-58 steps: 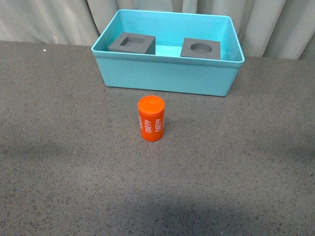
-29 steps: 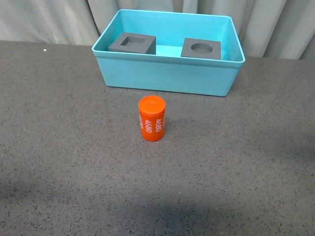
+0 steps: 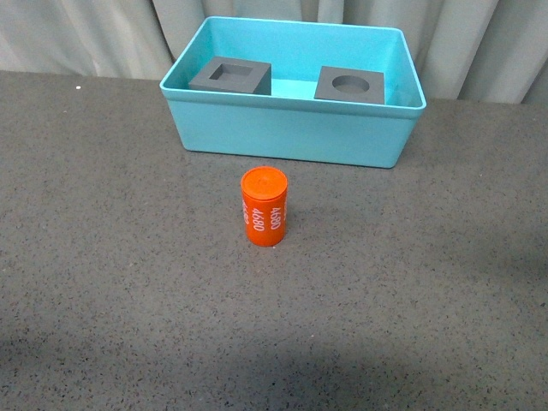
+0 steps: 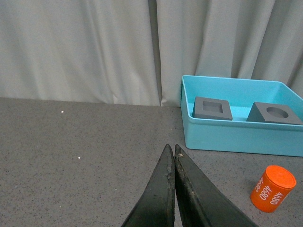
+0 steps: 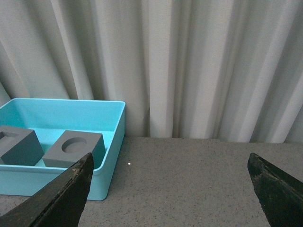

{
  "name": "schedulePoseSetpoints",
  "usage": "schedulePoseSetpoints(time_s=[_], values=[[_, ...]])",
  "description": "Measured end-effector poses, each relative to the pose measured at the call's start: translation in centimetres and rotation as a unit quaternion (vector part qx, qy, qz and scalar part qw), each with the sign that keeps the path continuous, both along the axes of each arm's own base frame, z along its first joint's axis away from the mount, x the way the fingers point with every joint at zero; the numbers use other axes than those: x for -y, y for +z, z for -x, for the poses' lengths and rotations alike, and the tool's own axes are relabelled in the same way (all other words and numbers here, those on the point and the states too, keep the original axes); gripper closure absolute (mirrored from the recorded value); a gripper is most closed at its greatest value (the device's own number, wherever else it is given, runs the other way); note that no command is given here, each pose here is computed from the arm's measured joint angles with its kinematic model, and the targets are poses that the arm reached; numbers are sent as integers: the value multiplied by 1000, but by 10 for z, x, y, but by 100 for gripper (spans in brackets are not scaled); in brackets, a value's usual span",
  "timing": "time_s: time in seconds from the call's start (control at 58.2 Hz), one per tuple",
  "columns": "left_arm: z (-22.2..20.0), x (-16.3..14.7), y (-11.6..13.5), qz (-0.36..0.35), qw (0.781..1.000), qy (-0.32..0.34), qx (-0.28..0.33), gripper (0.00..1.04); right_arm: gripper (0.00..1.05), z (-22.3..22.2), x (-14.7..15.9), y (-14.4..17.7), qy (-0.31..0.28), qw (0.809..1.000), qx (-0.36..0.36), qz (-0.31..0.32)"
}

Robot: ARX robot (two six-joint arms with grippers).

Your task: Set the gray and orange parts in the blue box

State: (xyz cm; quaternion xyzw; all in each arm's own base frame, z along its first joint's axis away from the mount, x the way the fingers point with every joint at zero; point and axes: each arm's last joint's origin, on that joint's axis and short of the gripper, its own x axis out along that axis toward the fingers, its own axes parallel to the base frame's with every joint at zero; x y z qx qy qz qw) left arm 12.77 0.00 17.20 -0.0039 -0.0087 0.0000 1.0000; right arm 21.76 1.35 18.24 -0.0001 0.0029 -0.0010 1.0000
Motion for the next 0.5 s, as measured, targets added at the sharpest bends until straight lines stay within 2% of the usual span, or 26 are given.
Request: schedulePoseSetpoints(time_s=[0.498], values=[[15,0,1,0,1000,0,3,101,10,0,0,0,0,1000,0,0]])
